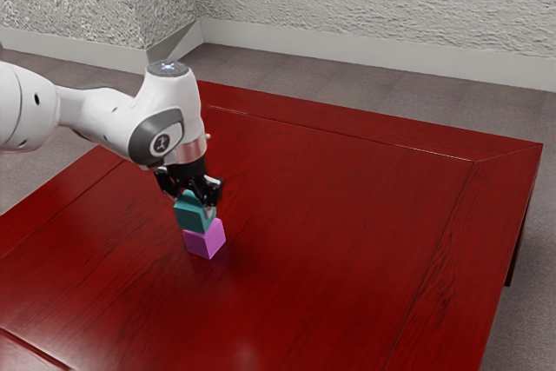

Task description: Pick up the blue block with one arm, and put the blue block on the pink block with one arm

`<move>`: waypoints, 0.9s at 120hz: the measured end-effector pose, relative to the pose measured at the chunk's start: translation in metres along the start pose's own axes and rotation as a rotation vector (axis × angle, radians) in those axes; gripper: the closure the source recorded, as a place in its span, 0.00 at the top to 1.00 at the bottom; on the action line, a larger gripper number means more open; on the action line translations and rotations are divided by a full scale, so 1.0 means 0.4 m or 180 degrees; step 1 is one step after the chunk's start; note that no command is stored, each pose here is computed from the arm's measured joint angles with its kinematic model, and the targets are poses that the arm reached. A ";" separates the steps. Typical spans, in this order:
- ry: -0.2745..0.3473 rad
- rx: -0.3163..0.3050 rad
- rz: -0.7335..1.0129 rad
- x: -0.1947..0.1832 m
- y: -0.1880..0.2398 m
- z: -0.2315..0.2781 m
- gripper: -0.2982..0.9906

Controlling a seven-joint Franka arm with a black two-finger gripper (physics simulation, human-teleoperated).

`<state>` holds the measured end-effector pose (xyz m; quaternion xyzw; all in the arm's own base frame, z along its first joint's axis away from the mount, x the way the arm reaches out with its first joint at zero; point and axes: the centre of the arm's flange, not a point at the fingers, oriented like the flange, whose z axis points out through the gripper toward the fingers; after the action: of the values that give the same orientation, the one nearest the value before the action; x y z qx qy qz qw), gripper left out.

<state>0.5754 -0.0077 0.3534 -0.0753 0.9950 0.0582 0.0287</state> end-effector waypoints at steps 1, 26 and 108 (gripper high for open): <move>-0.0003 0.0000 0.0000 0.000 0.000 0.000 0.51; -0.0015 -0.0005 0.0009 -0.003 -0.004 0.017 0.52; -0.0149 0.0075 -0.0043 -0.015 -0.004 0.008 0.72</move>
<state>0.5819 -0.0082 0.3505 -0.0803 0.9942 0.0480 0.0532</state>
